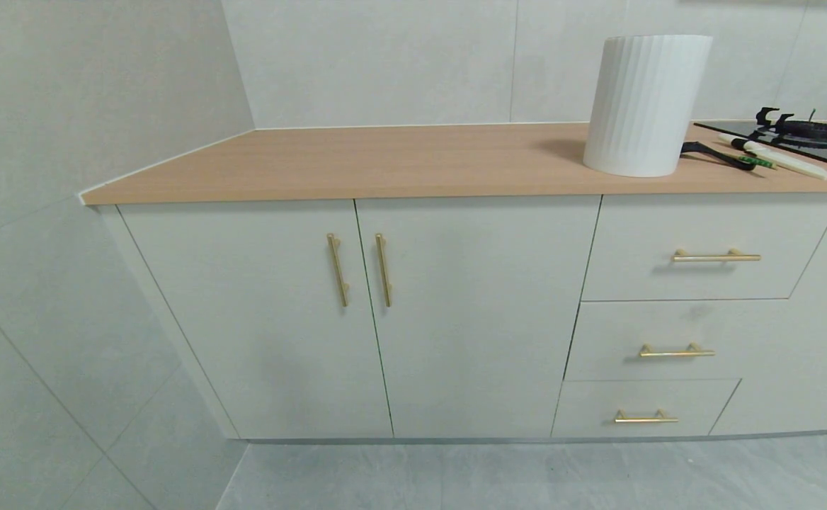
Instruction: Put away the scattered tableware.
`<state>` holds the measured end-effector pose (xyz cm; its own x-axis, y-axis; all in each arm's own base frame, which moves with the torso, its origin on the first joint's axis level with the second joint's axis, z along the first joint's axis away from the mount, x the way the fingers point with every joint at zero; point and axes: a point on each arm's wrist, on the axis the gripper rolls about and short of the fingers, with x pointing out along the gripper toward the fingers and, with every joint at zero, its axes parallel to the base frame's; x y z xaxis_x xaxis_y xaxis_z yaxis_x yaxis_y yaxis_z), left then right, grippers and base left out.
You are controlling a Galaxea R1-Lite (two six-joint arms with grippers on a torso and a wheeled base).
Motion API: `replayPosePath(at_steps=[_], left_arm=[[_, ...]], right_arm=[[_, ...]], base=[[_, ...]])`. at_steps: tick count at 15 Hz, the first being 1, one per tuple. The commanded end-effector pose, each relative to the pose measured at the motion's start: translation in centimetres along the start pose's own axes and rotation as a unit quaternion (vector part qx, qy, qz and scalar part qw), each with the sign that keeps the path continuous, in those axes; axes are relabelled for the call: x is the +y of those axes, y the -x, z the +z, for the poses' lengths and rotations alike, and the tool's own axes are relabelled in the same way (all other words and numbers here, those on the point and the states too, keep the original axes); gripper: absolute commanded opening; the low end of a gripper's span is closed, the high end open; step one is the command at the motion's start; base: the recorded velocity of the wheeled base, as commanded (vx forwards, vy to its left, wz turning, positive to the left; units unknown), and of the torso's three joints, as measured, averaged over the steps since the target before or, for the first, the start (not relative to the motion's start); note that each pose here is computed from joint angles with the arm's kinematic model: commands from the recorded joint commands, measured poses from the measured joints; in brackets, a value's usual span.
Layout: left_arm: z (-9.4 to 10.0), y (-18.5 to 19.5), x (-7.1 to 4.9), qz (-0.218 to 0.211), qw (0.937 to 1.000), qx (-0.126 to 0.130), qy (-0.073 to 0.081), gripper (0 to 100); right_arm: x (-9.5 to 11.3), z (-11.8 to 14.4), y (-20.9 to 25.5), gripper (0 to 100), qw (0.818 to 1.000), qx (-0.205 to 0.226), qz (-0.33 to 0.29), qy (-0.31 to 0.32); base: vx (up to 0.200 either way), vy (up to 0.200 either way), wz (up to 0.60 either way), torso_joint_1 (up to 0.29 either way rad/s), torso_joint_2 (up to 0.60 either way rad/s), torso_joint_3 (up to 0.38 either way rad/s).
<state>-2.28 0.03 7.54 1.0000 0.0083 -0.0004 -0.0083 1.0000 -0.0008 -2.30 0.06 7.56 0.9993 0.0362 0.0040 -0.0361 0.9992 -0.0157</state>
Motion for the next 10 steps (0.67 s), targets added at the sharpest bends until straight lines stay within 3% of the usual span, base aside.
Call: replayPosePath(at_steps=[1, 3, 10], left_arm=[[0.01, -0.01, 0.00, 0.000, 1.0000, 0.001, 0.000, 100], [0.01, -0.01, 0.00, 0.001, 1.0000, 0.001, 0.001, 100], [0.01, -0.01, 0.00, 0.001, 1.0000, 0.001, 0.002, 100]], right_arm=[[0.00, 0.00, -0.02, 100, 1.000, 0.001, 0.000, -0.001], [0.00, 0.00, -0.02, 100, 1.000, 0.001, 0.000, -0.002], [0.00, 0.00, -0.02, 100, 1.000, 0.001, 0.000, -0.002]], base=[[0.000, 0.000, 0.00, 0.000, 0.00, 0.000], [0.000, 0.000, 0.00, 0.000, 0.00, 0.000], [0.000, -0.200, 0.00, 0.006, 0.00, 0.002]])
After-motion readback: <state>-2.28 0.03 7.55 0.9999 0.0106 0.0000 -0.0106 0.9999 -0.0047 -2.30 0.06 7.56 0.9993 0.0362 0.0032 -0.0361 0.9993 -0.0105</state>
